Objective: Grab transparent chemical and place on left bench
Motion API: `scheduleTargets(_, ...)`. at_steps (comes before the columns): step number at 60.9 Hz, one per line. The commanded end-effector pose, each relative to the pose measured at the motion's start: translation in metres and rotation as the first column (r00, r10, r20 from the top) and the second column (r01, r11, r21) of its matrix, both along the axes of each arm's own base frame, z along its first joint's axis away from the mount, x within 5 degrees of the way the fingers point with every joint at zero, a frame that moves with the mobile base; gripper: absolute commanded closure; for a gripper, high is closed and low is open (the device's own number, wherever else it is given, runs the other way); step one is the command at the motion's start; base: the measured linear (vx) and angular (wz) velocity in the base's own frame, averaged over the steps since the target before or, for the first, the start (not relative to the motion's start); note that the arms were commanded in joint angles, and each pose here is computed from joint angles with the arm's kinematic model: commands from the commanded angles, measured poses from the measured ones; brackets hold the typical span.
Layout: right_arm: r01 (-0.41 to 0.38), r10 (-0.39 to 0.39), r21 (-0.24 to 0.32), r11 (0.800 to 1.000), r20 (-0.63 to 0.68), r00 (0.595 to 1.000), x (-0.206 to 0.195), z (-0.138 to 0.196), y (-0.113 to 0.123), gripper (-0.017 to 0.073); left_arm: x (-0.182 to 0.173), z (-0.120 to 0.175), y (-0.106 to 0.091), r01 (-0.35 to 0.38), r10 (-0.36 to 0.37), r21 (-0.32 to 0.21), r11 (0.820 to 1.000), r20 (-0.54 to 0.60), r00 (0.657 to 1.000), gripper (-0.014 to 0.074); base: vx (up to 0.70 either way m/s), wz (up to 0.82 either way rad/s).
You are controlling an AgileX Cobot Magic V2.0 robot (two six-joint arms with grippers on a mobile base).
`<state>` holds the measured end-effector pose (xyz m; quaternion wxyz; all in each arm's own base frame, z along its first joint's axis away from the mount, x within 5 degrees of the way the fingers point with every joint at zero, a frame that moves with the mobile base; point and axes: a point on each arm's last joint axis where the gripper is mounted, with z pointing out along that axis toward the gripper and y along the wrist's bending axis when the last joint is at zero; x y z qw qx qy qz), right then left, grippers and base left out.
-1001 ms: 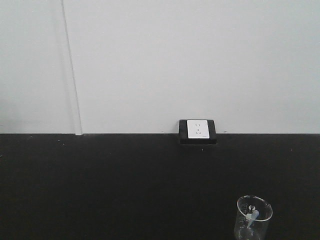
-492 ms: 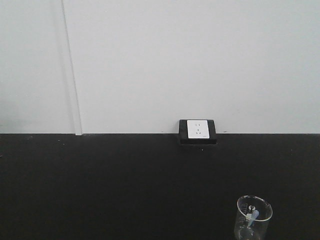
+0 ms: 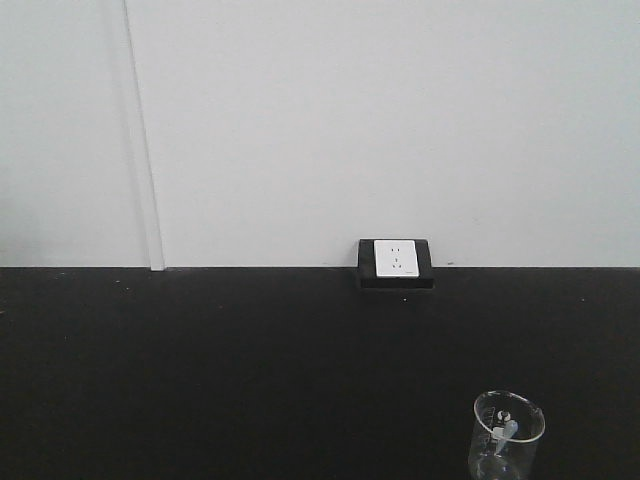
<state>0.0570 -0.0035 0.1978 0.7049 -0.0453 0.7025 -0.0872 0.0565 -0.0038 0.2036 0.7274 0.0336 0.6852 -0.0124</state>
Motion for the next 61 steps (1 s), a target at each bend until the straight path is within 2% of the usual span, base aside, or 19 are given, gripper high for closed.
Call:
scheduleTargets(1,-0.008,0.009,-0.001,1.0,0.191,0.982,-0.001,0.016,0.001,0.0566,-0.001,0.003,0.0,0.001,0.0,-0.014,1.0,0.08,0.997,0.0597,0.0,0.0)
scheduleTargets(10,-0.015,0.014,0.002,1.0,0.26,0.966,-0.003,0.022,0.001,0.0566,-0.001,0.003,0.0,0.001,0.0,-0.014,1.0,0.08,0.997,0.0597,0.0,0.0)
scheduleTargets(17,-0.032,0.013,0.067,0.997,0.277,0.961,-0.004,0.032,0.001,0.0566,-0.001,0.003,0.0,0.001,0.0,-0.014,1.0,0.08,0.997,0.0597,0.0,0.0)
scheduleTargets(21,-0.03,0.011,0.069,0.997,0.265,0.964,-0.004,0.044,0.001,0.0566,-0.001,0.003,0.0,0.001,0.0,-0.014,1.0,0.08,0.997,0.0597,0.0,0.0)
scheduleTargets(30,-0.005,0.011,-0.038,0.999,0.161,0.987,0.011,0.079,0.0,0.0566,-0.001,0.003,0.0,0.001,0.0,-0.014,1.0,0.08,0.997,0.0597,0.0,0.0)
scheduleTargets(34,-0.008,0.015,-0.058,0.998,0.115,0.993,0.025,0.09,0.0,0.0566,-0.001,0.003,0.0,0.001,0.0,-0.014,1.0,0.08,0.997,0.0597,0.0,0.0)
scheduleTargets(48,-0.02,0.019,-0.034,0.999,-0.047,0.999,0.076,0.099,-0.003,0.0549,-0.001,0.003,0.0,0.001,0.0,-0.014,1.0,0.08,0.997,0.0597,0.0,0.0)
scheduleTargets(52,-0.02,0.019,-0.008,1.0,-0.095,0.995,0.09,0.097,-0.004,0.0526,-0.001,0.003,0.0,0.001,0.0,-0.014,1.0,0.08,0.997,0.0597,0.0,0.0)
scheduleTargets(61,-0.024,0.023,0.0,1.0,-0.146,0.989,0.113,0.095,-0.005,0.0445,-0.001,0.003,0.0,0.001,0.0,-0.014,1.0,0.08,0.997,0.0597,0.0,0.0)
